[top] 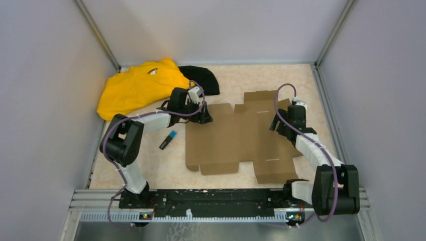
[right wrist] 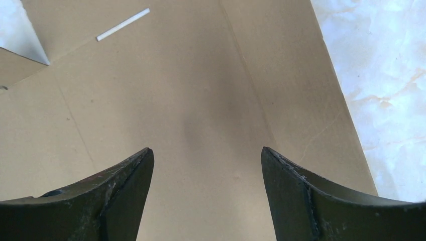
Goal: Fold the paper box
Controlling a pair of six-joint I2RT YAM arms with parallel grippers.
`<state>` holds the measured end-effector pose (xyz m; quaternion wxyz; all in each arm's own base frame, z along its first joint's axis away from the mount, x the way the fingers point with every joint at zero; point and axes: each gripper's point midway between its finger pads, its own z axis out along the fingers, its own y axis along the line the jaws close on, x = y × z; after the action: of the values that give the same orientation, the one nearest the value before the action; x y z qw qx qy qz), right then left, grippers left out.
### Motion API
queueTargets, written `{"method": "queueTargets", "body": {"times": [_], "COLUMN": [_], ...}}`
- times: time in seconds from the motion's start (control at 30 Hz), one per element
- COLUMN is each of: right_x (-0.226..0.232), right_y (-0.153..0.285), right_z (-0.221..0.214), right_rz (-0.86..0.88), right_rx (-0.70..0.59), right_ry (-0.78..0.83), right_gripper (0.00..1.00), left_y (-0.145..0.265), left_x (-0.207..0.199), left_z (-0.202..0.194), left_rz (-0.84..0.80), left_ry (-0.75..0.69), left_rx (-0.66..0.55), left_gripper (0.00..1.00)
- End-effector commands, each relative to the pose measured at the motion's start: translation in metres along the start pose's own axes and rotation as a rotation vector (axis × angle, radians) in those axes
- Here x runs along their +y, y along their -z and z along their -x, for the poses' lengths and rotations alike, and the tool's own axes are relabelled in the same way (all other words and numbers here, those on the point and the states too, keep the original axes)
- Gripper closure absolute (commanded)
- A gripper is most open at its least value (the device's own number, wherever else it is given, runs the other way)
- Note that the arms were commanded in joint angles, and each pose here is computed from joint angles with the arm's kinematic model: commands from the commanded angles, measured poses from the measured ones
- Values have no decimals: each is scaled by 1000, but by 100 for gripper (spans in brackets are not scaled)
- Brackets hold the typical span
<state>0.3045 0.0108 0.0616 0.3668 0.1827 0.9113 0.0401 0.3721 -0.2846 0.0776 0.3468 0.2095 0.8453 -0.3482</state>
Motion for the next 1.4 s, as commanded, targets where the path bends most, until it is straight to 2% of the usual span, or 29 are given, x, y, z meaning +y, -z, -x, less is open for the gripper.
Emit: {"method": "queueTargets", "body": {"times": [0.0, 0.2, 0.5, 0.83, 1.1, 1.37], "right_x": [16, 33, 60, 73, 78, 80], "right_y": [11, 10, -13, -13, -15, -14], "right_z": [27, 17, -11, 2, 11, 13], "right_rz": [89, 193, 276, 294, 301, 306], "right_rx": [-120, -71, 65, 40, 28, 25], "right_ry": [19, 84, 148, 162, 159, 155], "right_gripper": [23, 23, 27, 27, 27, 27], "left_y": [31, 35, 23, 26, 46, 64], "left_x": [10, 1, 20, 62, 98, 112], "left_z": [-22, -39, -70, -98, -101, -102], "left_rz": [115, 92, 202, 331, 398, 421], "left_ry": [86, 136, 236, 355, 407, 432], "left_rx": [37, 74, 128, 148, 118, 89], "left_gripper": [24, 24, 26, 27, 28, 28]}}
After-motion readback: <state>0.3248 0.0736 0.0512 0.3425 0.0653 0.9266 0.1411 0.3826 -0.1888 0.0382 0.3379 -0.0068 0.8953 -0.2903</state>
